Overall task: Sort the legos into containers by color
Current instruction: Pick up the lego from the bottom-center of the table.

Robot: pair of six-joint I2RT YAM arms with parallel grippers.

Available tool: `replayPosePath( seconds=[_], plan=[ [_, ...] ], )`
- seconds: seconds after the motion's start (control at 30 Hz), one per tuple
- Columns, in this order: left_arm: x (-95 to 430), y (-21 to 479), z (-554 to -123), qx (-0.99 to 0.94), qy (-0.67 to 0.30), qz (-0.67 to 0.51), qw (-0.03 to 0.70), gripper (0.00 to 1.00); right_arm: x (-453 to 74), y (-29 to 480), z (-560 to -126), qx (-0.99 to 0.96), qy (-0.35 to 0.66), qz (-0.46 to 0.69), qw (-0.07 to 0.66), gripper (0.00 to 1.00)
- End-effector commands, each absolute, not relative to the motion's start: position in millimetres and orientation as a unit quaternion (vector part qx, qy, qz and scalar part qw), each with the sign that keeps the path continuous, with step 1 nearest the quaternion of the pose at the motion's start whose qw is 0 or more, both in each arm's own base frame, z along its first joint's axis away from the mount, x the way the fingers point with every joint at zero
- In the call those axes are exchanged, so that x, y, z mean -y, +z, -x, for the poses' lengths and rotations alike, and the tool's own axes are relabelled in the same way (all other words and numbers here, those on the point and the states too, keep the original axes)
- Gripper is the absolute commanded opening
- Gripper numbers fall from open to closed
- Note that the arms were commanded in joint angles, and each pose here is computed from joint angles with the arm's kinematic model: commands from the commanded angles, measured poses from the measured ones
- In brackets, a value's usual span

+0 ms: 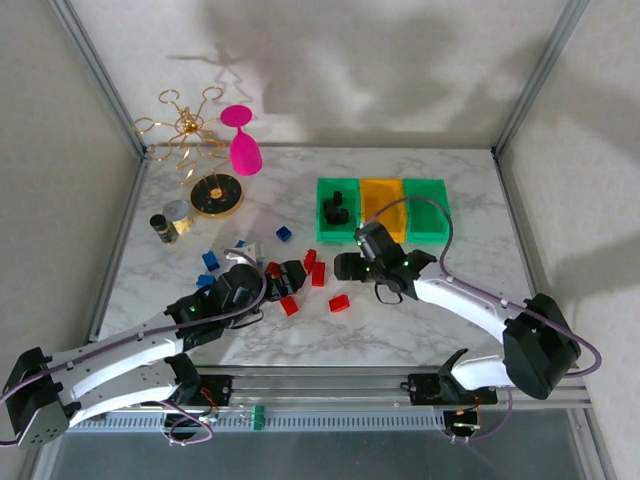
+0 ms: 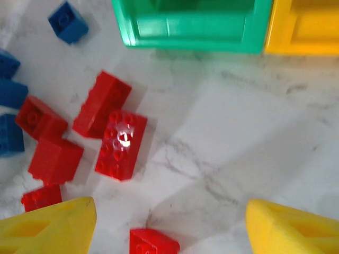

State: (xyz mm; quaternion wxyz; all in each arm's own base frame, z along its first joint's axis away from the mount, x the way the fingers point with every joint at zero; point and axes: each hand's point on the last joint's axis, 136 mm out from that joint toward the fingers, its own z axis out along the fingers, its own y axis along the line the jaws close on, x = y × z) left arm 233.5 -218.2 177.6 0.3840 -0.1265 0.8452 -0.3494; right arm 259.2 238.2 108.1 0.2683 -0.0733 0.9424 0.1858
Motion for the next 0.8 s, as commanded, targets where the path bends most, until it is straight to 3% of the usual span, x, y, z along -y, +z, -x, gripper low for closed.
replayPosePath(
  seconds=[0.0,0.43,0.77],
  plan=[
    [207,171,-231,-0.841,-0.341,0.157,0.389,1.00,-243,98,-245,-0.943,0.203,0.054,0.258,0.75],
    [194,162,-230,-0.840,-0.327,0.171,0.397,1.00,-259,53,-211,-0.960,0.190,0.022,0.206,0.80],
    [189,160,-230,-0.844,-0.313,0.170,0.402,1.00,-266,37,-213,-0.965,0.169,0.052,0.193,0.67]
  ],
)
